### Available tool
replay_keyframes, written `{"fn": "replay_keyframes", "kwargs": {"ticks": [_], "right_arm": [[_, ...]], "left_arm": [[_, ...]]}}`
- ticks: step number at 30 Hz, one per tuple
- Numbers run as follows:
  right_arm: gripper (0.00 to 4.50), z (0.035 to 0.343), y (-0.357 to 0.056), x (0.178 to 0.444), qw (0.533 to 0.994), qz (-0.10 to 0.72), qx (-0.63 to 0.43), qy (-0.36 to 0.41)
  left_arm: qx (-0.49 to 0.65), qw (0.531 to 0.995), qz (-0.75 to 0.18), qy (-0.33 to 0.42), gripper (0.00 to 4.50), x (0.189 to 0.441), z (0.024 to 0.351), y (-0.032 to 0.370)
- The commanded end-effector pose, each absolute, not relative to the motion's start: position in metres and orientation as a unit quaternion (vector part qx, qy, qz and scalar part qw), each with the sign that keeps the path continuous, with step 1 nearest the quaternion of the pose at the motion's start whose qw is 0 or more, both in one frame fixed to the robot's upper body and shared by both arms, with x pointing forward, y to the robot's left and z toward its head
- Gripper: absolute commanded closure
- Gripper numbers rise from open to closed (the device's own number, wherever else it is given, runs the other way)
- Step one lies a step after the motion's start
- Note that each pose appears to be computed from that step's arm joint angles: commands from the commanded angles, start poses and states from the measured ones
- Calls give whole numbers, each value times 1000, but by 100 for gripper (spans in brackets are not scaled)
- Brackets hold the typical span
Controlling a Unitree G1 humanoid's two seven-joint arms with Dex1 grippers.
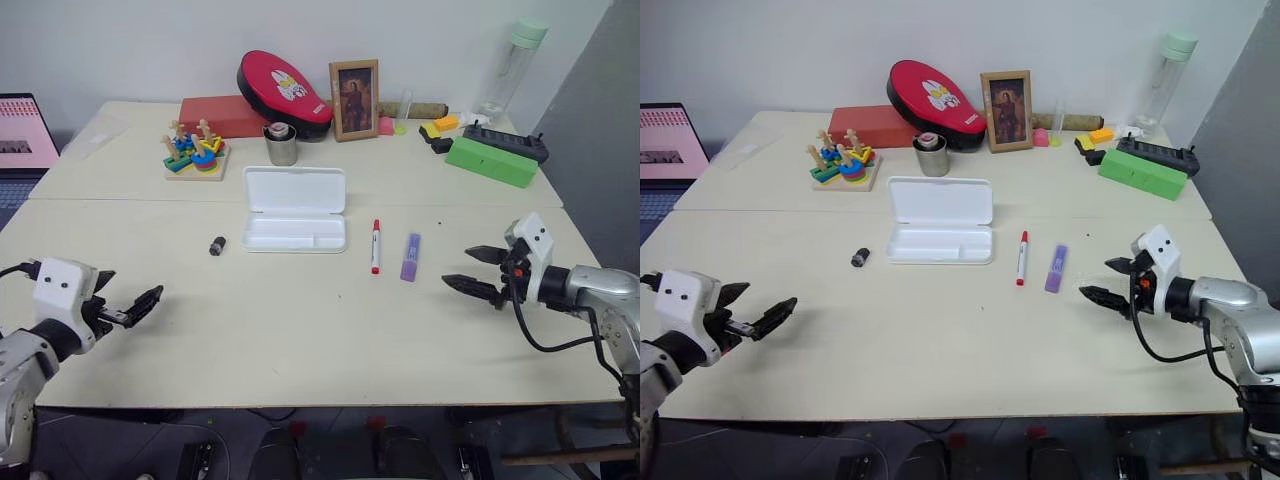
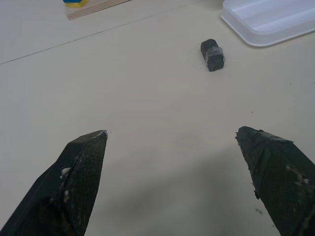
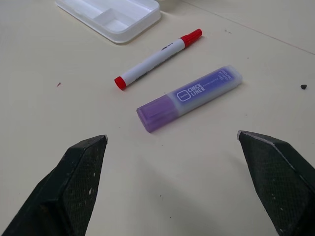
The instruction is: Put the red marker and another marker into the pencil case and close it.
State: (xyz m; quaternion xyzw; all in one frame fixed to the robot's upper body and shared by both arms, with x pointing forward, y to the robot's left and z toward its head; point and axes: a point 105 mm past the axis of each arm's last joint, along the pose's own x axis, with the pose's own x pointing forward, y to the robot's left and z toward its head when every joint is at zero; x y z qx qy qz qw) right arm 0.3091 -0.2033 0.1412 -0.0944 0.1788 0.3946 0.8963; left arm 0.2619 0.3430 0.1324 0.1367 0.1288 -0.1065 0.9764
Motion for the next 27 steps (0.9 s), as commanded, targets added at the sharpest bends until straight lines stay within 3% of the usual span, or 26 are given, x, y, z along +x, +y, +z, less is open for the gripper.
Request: {"fn": "replay_keyframes", "kwargs": {"ticks": [1,27], "right_arm": [[3,150,-202,308,890,407,-111,172],[3,143,-195,309,883,422,-112,174]], "left_arm": [[147,979,-96,100,0,262,152,349],[123,977,-127,122,0,260,138,338]]}}
